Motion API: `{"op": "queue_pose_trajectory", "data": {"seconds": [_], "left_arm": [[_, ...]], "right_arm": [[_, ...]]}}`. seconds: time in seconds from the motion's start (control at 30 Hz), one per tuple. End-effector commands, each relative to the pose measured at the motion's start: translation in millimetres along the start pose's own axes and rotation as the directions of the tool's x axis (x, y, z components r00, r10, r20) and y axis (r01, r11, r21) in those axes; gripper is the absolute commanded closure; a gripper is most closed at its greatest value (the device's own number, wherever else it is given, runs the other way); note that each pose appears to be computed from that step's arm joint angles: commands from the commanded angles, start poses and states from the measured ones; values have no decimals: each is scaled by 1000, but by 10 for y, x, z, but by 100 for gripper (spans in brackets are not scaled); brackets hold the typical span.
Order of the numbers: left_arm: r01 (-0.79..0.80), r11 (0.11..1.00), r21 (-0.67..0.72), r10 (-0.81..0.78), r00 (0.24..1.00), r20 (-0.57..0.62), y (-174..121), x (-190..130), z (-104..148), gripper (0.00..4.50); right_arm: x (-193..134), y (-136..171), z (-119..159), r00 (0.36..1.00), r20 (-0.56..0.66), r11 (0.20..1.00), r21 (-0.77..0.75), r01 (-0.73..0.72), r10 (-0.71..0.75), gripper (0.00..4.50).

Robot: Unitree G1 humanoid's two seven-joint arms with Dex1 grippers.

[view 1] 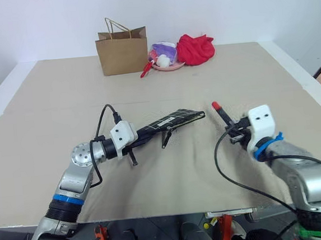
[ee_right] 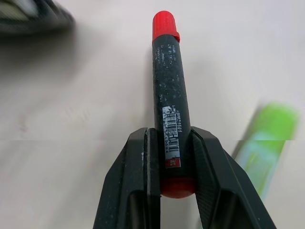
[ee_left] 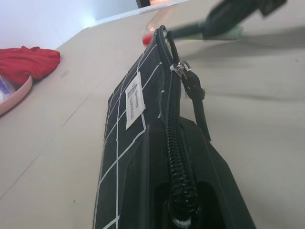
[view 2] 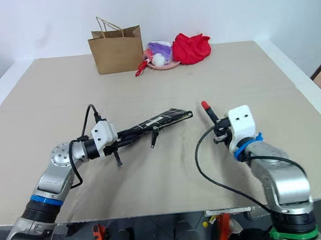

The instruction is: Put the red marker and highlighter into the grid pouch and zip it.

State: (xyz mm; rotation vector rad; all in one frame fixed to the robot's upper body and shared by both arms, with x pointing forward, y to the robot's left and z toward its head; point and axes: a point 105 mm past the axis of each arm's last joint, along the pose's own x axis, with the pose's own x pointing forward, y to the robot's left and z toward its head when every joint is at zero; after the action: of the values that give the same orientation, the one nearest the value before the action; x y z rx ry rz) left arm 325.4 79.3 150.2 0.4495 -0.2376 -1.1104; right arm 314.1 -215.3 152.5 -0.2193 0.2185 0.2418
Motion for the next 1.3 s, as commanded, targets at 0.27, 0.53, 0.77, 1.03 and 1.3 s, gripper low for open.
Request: {"op": "queue_pose_trajectory", "data": {"seconds": [0.27, 0.53, 0.77, 1.03, 1.3], "left_arm": [[-7, 999, 32, 6, 999, 34, 54, -16, 103, 450], [-22, 999, 41, 20, 999, 33, 57, 1, 102, 450], [-31, 998, 45, 29, 999, 35, 62, 4, 109, 450], [-32, 999, 42, 30, 999, 42, 29, 19, 113, 450], [-34, 999, 42, 32, 998, 45, 19, 26, 118, 450]], "right_arm": [[-471, 221, 451, 889, 65, 881, -182, -437, 454, 390], [-479, 331, 381, 847, 1, 836, -160, -525, 532, 390], [-437, 326, 329, 859, -18, 850, -138, -509, 512, 390], [-407, 345, 244, 857, -66, 846, -138, -515, 511, 390], [-379, 331, 188, 860, -91, 850, -134, -510, 502, 390]]}}
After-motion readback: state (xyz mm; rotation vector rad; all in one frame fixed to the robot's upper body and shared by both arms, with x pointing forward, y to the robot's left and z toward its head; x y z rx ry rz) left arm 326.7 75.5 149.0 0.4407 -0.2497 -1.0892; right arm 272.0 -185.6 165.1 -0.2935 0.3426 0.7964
